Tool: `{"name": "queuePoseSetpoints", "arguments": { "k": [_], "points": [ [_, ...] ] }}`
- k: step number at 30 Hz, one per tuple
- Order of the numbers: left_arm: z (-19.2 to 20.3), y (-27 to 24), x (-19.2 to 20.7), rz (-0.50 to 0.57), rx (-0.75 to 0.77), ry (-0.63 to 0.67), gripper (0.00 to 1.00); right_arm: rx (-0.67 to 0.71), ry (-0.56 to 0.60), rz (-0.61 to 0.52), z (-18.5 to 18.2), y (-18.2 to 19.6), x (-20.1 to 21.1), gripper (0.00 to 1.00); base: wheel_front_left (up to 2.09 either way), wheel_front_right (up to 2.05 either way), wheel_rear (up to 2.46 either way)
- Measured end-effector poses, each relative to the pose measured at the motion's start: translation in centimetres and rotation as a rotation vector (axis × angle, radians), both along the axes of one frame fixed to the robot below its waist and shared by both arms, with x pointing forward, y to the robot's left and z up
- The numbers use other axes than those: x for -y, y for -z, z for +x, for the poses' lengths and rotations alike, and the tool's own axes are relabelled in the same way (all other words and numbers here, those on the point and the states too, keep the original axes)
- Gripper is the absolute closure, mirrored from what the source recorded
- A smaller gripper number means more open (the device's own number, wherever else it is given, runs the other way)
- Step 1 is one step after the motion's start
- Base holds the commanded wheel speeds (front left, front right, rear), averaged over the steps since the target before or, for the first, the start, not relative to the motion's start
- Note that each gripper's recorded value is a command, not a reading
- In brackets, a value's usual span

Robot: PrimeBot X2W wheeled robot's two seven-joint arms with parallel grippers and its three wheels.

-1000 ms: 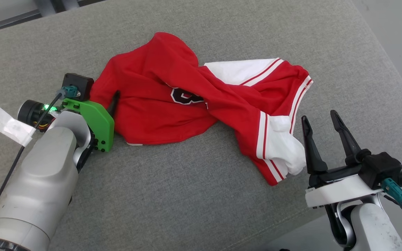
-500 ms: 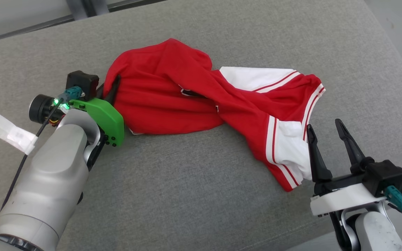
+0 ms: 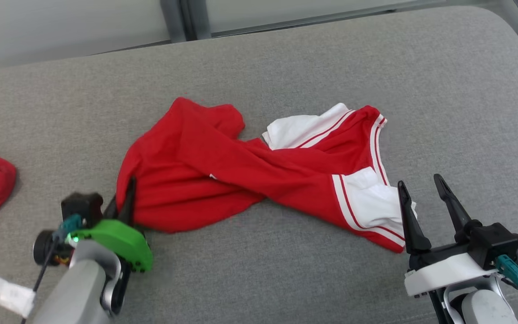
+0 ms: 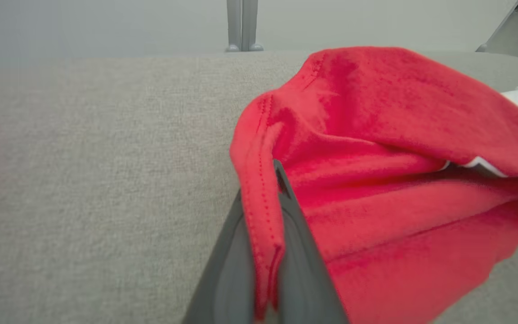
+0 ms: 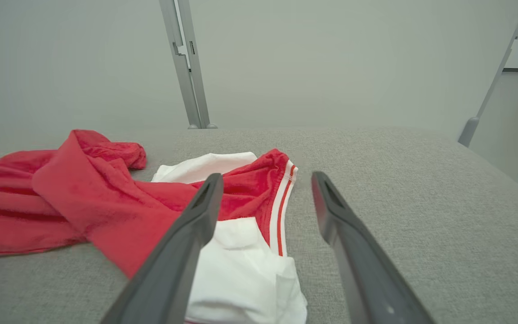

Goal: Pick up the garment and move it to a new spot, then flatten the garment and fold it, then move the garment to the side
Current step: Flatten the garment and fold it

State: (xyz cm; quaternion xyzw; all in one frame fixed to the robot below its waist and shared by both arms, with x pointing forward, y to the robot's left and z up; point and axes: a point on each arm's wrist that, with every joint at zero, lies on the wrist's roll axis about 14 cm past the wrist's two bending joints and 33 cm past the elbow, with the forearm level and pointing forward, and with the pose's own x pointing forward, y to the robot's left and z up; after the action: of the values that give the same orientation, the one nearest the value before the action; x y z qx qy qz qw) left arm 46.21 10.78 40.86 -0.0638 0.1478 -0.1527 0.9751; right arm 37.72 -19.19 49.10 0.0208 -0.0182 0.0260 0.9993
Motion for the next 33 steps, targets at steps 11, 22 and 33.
{"name": "queuePoseSetpoints", "arguments": {
  "k": [11, 22, 33],
  "points": [
    [-4.6, -0.4, -3.1, -0.013, 0.021, -0.109, 0.0, 0.025, -0.069, 0.012, 0.4, -0.7, -2.2, 0.0, 0.0, 0.0, 0.0],
    [1.4, -9.0, 1.3, 0.002, 0.289, 0.045, 0.0, 0.018, -0.06, 0.011, 0.1, -0.6, -1.8, 0.0, 0.0, 0.0, 0.0],
    [6.9, -11.4, 8.6, 0.076, 0.314, 0.263, 0.0, 0.006, 0.035, 0.009, -0.1, -0.3, 0.9, 0.0, 0.0, 0.0, 0.0]
  ]
}}
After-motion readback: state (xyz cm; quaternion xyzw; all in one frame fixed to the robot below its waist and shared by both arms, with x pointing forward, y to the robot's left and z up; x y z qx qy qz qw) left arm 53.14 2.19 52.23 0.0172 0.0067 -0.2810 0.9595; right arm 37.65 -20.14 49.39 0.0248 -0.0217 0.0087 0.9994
